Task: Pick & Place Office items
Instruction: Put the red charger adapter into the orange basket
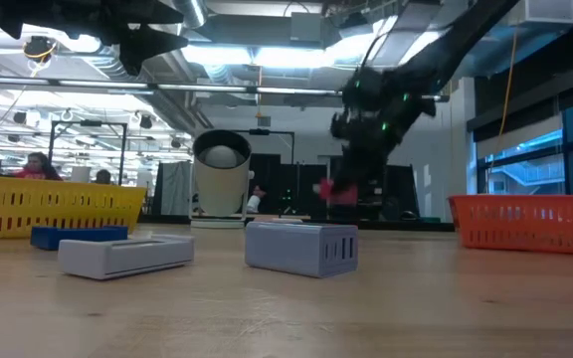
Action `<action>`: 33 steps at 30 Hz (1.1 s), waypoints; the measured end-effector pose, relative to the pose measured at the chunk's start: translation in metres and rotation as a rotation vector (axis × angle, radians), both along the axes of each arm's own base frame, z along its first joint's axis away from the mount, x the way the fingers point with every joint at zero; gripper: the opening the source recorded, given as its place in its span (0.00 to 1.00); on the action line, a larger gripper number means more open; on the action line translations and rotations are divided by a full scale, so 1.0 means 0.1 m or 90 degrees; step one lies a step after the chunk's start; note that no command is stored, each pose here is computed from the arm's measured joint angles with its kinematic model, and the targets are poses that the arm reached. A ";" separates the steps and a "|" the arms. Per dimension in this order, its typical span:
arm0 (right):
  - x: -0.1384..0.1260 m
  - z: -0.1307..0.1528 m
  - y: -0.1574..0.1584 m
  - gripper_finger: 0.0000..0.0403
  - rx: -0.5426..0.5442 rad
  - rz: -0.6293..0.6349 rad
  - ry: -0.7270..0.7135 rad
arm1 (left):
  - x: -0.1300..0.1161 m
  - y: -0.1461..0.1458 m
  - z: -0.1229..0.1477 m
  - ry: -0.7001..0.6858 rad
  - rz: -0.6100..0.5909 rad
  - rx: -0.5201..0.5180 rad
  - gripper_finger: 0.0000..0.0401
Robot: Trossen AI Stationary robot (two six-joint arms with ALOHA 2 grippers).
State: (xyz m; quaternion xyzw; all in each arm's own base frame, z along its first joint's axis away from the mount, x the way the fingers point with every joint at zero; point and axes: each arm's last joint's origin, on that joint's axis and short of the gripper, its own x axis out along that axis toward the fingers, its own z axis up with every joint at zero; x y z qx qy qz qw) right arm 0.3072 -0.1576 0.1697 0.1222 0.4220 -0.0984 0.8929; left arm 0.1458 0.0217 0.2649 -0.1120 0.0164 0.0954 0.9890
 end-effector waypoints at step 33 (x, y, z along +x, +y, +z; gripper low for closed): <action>-1.80 1.25 1.17 0.52 -0.049 -0.173 -0.235 | -0.10 -0.05 0.13 -0.074 -0.077 0.016 0.51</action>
